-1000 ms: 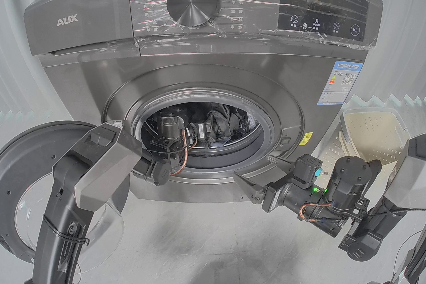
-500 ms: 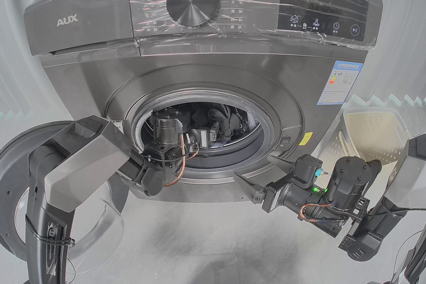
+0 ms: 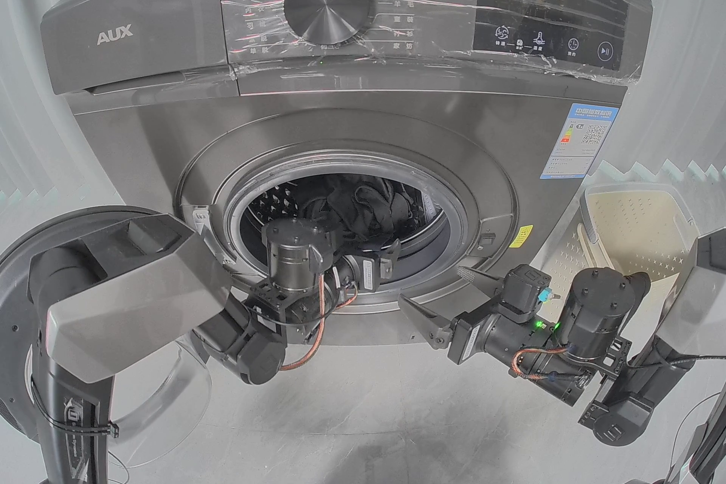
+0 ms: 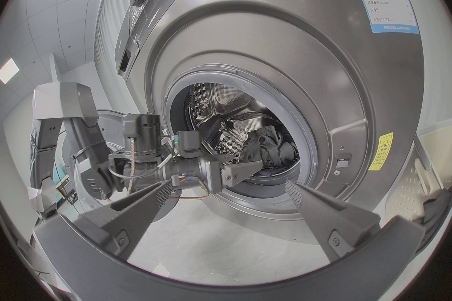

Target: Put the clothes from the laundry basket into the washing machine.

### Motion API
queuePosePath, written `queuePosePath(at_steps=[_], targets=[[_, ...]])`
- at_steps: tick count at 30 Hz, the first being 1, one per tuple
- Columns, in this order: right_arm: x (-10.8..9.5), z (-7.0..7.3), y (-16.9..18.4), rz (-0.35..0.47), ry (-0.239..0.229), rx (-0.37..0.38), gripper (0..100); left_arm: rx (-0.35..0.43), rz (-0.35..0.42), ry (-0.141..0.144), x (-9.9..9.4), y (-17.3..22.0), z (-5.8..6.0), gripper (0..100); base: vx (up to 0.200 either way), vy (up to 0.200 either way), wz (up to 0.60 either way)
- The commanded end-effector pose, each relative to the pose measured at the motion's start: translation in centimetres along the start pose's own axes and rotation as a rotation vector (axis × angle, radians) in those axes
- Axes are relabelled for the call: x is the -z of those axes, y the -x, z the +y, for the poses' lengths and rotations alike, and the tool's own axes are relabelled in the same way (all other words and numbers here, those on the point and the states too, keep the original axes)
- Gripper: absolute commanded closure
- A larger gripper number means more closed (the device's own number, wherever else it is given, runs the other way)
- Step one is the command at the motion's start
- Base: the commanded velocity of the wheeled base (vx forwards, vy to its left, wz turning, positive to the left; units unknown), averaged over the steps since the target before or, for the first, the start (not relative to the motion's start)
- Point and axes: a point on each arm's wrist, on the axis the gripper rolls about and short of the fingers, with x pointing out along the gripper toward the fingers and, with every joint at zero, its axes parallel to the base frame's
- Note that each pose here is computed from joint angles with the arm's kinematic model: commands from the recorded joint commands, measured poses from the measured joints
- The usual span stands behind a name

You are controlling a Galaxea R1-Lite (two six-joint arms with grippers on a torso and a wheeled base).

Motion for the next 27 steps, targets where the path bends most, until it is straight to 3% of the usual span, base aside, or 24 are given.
queuePosePath(at_steps=[1,4,7,9,15,27], targets=[[-0.1,0.0,0.1,0.0,0.0,0.001,0,0.036,0.008,-0.001,0.3,2.1,-1.2,0,0.0,0.0,0.0],[-0.2,-0.1,0.2,-0.005,-0.001,0.001,0,0.052,-0.008,0.014,-0.4,3.2,-1.6,0,0.0,0.0,0.0],[-1.1,-0.1,0.7,-0.032,0.0,0.003,0,0.072,-0.03,0.064,-2.2,5.2,-2.1,0,0.0,0.0,0.0],[-1.8,0.0,1.3,-0.055,0.0,0.003,0,0.078,-0.044,0.074,-3.3,6.8,-1.9,0,0.0,0.0,0.0],[-2.9,-0.2,3.0,-0.077,0.0,0.007,0,0.089,-0.055,0.082,-4.9,12.4,-1.0,0,0.0,0.0,0.0],[-4.0,-0.8,7.2,-0.09,-0.001,0.04,0,0.131,-0.118,0.096,-5.7,22.2,1.1,0,0.0,0.0,0.0]])
